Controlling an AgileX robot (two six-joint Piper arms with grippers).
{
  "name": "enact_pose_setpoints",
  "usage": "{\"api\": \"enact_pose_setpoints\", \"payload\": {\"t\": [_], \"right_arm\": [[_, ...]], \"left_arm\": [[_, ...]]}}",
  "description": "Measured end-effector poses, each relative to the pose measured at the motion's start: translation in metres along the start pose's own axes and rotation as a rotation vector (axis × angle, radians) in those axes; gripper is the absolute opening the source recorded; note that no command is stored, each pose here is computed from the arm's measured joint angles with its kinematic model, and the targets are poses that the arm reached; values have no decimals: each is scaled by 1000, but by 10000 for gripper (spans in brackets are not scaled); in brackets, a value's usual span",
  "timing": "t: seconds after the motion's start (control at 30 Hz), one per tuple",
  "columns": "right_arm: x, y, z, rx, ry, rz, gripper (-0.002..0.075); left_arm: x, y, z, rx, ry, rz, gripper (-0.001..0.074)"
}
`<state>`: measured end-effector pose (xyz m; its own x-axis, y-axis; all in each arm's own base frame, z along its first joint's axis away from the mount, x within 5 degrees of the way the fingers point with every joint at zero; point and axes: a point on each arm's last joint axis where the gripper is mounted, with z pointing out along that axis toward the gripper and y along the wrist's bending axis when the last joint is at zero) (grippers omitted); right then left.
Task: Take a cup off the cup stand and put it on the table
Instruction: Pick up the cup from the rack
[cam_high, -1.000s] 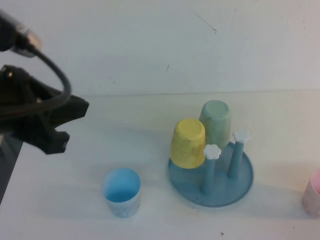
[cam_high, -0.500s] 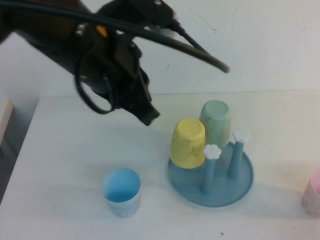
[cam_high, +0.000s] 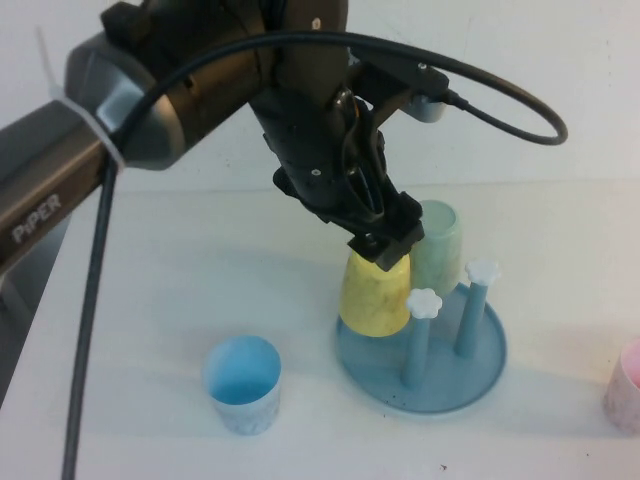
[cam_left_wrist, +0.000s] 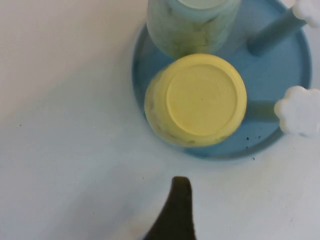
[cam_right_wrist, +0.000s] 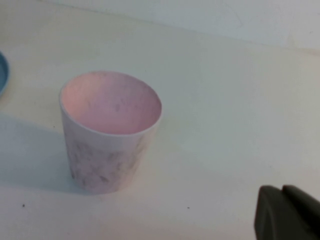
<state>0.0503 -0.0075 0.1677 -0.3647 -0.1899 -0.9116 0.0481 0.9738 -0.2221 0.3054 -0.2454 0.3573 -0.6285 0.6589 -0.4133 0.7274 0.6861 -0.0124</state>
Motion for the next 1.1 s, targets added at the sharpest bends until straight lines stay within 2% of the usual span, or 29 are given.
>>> {"api": "enact_pose_setpoints", "payload": {"t": [0.07,0.2,0.43,0.7,1.1], "right_arm": [[0,0,0,-1,-1,1,-3],[0,0,0,-3,-3,8,-3],[0,1,0,-12,-4,27,-3],[0,1,0,-13,-5,29,-3],[-1,1,0,-13,-7,31,-3]], "left_arm": [[-4,1,10,2,13,-19,629],[-11,4,33,6,48,-42,681],[-19,7,66,0,47,-63,692],[-25,12,80,-36,4,-72,692],[-21,15,106,-40,72,-72,692]]}}
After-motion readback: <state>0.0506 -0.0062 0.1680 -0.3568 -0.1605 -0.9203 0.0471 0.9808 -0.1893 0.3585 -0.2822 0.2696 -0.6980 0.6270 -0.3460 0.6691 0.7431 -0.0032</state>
